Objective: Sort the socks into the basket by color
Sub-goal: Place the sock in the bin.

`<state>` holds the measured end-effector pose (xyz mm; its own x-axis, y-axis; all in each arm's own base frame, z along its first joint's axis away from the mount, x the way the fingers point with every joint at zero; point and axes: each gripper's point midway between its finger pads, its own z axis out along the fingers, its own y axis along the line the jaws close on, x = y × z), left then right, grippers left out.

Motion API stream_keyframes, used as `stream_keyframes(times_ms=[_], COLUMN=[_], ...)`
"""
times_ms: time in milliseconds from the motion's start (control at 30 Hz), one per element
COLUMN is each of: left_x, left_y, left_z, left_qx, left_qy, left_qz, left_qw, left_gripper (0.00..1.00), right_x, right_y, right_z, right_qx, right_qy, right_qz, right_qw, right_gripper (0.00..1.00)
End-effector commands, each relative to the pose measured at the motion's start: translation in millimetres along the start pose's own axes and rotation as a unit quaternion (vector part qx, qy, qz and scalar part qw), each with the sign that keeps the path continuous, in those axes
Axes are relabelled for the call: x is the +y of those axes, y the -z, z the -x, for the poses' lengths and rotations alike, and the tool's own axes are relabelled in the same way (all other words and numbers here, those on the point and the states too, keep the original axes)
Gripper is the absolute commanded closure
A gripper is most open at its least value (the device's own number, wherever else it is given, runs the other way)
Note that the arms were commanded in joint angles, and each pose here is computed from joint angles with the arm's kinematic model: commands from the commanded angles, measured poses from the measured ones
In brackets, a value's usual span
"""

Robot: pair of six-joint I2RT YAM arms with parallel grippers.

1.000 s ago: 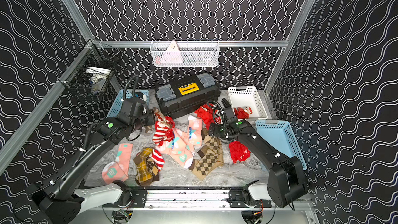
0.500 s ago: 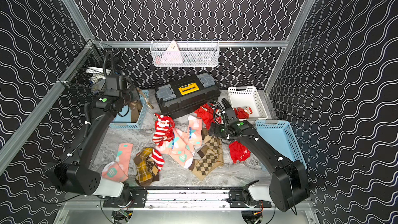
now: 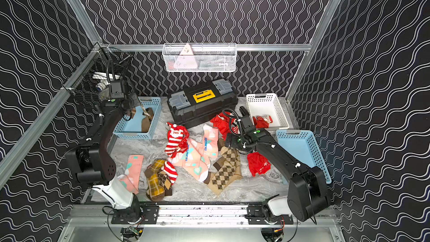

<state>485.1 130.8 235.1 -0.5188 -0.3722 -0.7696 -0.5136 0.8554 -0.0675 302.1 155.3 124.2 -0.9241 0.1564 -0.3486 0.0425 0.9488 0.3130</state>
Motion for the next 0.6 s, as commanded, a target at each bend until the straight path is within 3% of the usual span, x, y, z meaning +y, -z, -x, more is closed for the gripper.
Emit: stream_keyframes(times_ms=[0, 300, 567], left_x=[6, 10, 11], left_y=[-26, -82, -91], left_z=[-5, -64, -88], left_qx=[-0.002, 0.071, 0.093], left_qy=[0.004, 0.002, 0.007], left_qz=[0.011, 0.016, 0.005], left_qw=[1.0, 0.997, 0.996], left_gripper=[1.0, 0.99, 0.64], right_x=[-3, -4, -5], right_y=[-1, -6, -7], right_z=[-2, -3, -6], right_qx=[0.007, 0.014, 0.019], right_qy=[0.002, -0.005, -0.008], right_qz=[-0.011, -0.014, -0.015], right_qw=[1.0, 1.0, 1.0], right_gripper=[0.0, 0.0, 0.0])
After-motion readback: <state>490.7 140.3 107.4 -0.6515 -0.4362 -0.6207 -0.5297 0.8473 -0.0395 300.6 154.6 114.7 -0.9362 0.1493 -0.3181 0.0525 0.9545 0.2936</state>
